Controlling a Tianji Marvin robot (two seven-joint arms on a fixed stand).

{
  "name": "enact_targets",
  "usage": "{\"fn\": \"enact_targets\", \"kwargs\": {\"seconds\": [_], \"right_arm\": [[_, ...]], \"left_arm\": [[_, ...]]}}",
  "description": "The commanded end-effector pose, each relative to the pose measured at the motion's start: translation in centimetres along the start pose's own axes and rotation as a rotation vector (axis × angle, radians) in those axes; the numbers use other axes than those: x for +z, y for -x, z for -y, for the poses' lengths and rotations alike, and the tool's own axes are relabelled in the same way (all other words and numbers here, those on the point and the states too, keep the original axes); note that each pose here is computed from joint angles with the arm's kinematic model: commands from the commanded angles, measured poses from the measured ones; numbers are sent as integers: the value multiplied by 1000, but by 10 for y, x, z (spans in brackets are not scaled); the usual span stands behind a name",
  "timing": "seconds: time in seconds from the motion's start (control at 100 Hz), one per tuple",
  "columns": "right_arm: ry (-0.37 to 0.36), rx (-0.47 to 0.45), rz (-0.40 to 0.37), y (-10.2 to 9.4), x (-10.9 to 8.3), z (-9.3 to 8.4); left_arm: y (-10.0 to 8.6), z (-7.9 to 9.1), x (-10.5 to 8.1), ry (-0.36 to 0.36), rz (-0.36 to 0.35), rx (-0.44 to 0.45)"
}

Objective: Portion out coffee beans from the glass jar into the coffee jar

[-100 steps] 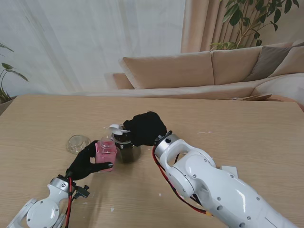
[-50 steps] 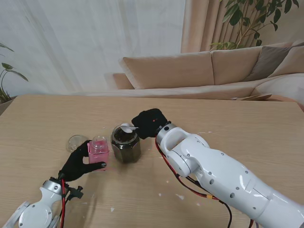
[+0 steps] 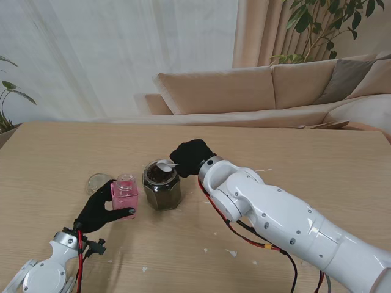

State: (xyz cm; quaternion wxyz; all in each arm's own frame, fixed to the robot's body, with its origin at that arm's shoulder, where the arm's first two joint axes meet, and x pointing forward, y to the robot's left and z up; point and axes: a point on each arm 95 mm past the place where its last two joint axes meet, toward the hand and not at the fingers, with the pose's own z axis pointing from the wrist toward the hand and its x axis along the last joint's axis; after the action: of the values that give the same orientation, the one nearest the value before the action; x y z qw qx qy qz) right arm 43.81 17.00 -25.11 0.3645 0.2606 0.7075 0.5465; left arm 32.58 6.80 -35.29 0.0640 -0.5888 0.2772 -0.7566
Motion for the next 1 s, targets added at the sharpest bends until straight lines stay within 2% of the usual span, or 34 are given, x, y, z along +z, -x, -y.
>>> {"fn": "enact_targets", "kwargs": {"seconds": [0.0, 0.12, 0.37, 0.55, 0.74, 0.99], "right_arm": [[-31, 12, -9, -1, 2, 1], [-63, 57, -21, -2, 2, 0], [-143, 221, -38, 0, 2, -5], [-173, 310, -24, 4, 2, -5], [-233, 444, -14, 9, 1, -4], [-258, 472, 11, 14, 1, 0]], "left_arm": [[-1, -3, -1, 11, -5, -8], [-1, -3, 0, 11, -5, -8], [-2, -2, 0, 11, -3, -8], [-2, -3, 1, 12, -1, -7], [-2, -3, 1, 13, -1, -6], [-3, -3, 1, 14, 1, -6]]}}
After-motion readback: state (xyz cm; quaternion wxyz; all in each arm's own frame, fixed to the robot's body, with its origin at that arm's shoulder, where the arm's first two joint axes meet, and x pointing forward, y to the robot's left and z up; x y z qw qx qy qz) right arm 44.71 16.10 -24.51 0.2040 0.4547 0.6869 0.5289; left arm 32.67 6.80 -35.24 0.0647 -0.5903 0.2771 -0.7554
